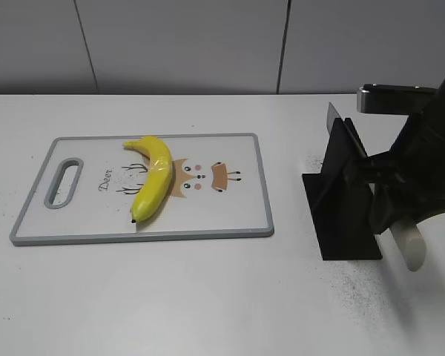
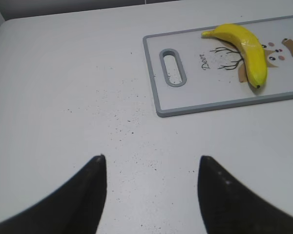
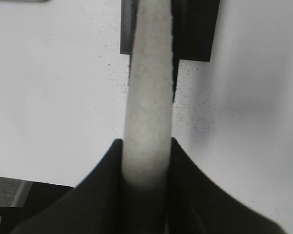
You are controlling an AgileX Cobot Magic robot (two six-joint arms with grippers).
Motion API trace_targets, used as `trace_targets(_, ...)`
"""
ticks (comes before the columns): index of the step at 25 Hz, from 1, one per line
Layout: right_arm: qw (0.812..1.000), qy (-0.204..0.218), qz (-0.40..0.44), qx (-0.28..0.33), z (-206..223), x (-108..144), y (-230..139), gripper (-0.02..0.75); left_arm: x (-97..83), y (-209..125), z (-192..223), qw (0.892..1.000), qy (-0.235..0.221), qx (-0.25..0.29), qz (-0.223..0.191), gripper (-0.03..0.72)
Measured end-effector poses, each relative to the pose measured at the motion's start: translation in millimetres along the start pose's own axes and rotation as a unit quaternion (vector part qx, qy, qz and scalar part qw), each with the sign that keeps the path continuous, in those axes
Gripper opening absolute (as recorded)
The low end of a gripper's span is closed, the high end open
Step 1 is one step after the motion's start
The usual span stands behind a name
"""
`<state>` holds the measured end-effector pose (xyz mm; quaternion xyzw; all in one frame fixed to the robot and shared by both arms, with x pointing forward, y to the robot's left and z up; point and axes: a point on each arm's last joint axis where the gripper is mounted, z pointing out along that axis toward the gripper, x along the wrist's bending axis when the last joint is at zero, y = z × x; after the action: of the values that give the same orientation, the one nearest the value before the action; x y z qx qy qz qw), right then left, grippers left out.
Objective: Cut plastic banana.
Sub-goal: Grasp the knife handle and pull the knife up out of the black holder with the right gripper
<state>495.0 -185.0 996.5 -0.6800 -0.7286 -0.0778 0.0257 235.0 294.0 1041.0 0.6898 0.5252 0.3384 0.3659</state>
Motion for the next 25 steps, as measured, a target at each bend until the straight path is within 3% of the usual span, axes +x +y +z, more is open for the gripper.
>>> trace_targets(9,0.999,0.011,0.011,-0.052,-39,2,-3,0.172,0.2,0,0,1.0,0.001,0.0,0.0,0.555)
trace_targets(25,0.986,-0.013,-0.006,-0.164,-132,9,17,0.164,0.2,0,0,1.0,0.001,0.0,0.0,0.555)
